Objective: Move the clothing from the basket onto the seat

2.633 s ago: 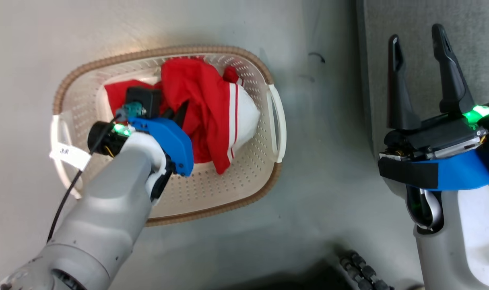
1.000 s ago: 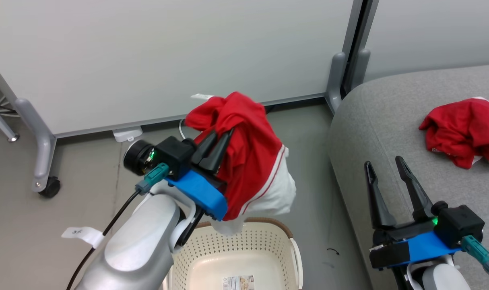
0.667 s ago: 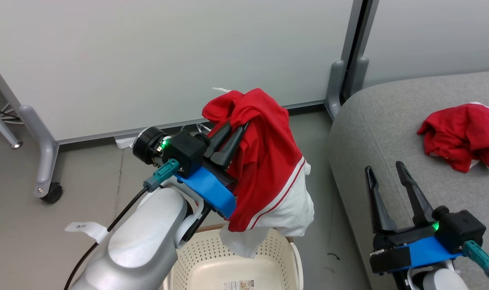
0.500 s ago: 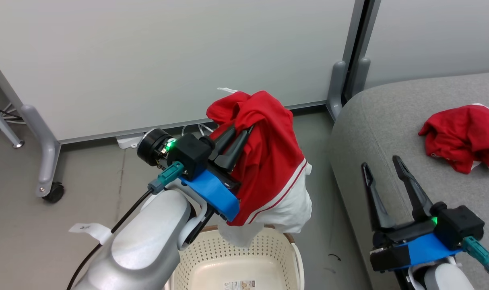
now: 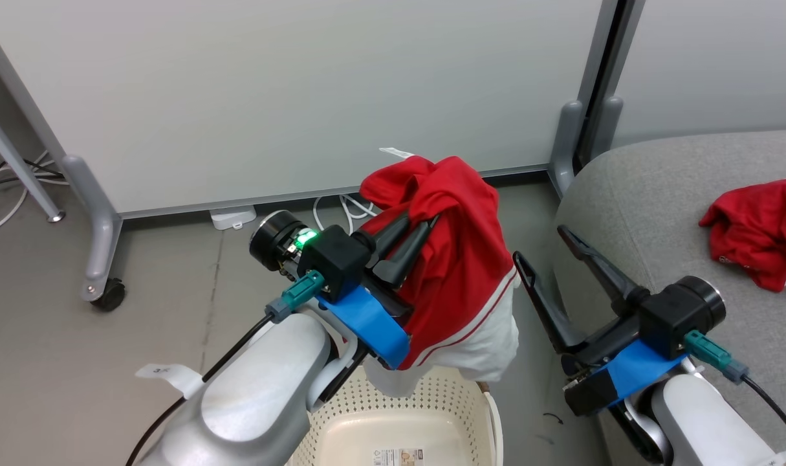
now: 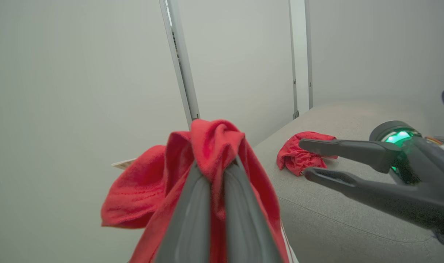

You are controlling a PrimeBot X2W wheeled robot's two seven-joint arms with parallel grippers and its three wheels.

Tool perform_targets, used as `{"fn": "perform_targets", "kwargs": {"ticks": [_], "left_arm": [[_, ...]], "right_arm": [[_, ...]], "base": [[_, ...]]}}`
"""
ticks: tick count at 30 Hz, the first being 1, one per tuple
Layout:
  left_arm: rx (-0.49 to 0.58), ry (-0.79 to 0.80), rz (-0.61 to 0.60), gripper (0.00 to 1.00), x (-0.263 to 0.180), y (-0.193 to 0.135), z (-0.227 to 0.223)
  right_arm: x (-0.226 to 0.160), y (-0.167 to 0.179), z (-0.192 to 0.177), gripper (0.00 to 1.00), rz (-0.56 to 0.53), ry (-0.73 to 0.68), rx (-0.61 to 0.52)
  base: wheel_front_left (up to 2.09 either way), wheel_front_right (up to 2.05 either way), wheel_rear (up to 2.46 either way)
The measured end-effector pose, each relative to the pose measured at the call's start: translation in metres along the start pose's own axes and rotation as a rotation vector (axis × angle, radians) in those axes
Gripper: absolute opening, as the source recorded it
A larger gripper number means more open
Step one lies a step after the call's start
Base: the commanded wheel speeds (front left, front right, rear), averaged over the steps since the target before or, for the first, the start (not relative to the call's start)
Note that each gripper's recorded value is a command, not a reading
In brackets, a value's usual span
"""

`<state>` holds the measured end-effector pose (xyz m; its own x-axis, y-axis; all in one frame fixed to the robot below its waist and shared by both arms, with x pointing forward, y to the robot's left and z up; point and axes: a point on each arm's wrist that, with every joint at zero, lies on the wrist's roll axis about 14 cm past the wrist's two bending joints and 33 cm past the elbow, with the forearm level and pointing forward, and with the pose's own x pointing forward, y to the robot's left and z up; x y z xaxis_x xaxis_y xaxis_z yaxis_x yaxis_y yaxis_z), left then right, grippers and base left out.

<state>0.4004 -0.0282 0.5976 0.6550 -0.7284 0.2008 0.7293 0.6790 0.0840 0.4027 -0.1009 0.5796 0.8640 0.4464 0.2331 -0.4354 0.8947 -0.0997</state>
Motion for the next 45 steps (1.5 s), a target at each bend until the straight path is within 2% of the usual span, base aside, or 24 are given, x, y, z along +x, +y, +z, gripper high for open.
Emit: {"fn": "perform_targets", "kwargs": {"ticks": [12,23,31,32,33,34,45], "left_arm": [[0.0,-0.037,-0.044,0.0,-0.001,-0.02,0.012],[0.0,-0.024,-0.075,0.0,-0.004,-0.031,0.008],[-0.003,-0.03,-0.082,0.0,-0.004,-0.033,0.009],[-0.003,-0.032,-0.082,0.0,-0.004,-0.033,0.009],[-0.003,-0.035,-0.083,0.0,-0.003,-0.033,0.01],[-0.003,-0.036,-0.083,0.0,-0.003,-0.033,0.011],[0.006,-0.035,-0.084,0.0,-0.005,-0.032,0.011]], "right_arm": [[0.004,0.026,-0.049,1.0,0.155,0.187,0.049],[0.018,0.048,-0.039,1.0,0.262,0.187,0.127],[0.025,0.041,-0.04,1.0,0.252,0.187,0.098],[0.026,0.04,-0.04,0.87,0.243,0.185,0.101],[0.028,0.04,-0.041,0.04,0.238,0.183,0.105],[0.029,0.041,-0.041,0.0,0.235,0.179,0.106],[0.03,0.047,-0.04,0.0,0.226,0.17,0.106]], "base": [[0.0,0.0,0.0],[0.0,0.0,0.0],[0.0,0.0,0.0],[0.0,0.0,0.0],[0.0,0.0,0.0],[0.0,0.0,0.0],[0.0,0.0,0.0]]}}
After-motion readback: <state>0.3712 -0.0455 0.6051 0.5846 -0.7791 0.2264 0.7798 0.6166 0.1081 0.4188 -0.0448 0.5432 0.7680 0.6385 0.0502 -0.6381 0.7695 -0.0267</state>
